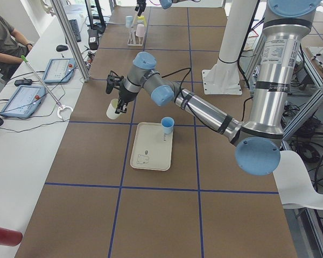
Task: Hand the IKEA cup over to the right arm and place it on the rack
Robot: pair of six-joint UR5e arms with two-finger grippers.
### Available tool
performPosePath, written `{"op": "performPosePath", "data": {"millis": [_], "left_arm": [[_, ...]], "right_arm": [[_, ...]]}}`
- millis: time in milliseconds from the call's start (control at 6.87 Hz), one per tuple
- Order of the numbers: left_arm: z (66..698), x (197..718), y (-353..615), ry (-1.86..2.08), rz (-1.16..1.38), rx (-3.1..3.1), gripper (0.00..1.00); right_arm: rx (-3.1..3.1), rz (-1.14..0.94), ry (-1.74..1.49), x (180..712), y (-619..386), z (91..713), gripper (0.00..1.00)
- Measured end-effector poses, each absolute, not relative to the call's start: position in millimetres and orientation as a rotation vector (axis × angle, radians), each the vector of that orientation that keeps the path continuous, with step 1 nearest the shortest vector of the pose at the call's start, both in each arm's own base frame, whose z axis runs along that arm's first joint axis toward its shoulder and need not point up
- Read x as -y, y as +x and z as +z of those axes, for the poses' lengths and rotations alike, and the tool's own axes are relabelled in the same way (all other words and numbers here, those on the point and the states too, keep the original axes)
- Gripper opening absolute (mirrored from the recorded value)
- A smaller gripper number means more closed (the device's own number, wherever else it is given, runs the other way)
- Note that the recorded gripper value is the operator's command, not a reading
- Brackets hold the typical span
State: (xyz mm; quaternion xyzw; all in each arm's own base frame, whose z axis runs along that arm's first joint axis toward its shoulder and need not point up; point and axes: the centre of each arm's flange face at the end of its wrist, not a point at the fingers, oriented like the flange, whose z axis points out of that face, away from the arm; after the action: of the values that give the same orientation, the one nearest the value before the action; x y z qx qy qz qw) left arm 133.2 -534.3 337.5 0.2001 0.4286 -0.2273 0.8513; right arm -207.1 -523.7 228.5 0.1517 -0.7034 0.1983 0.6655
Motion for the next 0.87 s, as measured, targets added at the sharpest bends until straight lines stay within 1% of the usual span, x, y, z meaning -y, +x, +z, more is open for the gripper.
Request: {"op": "performPosePath", "data": {"millis": [437, 874], "left_arm": [[239, 520, 215, 0.277, -0.72, -1.257, 0.0], [190, 476, 275, 0.118, -0.905, -1.65, 0.0]], "right_arm": [[1.795, 0.608, 0.336, 498, -251, 211, 1.0], [1.902, 0.64, 0.346, 478, -279, 205, 1.0]]}}
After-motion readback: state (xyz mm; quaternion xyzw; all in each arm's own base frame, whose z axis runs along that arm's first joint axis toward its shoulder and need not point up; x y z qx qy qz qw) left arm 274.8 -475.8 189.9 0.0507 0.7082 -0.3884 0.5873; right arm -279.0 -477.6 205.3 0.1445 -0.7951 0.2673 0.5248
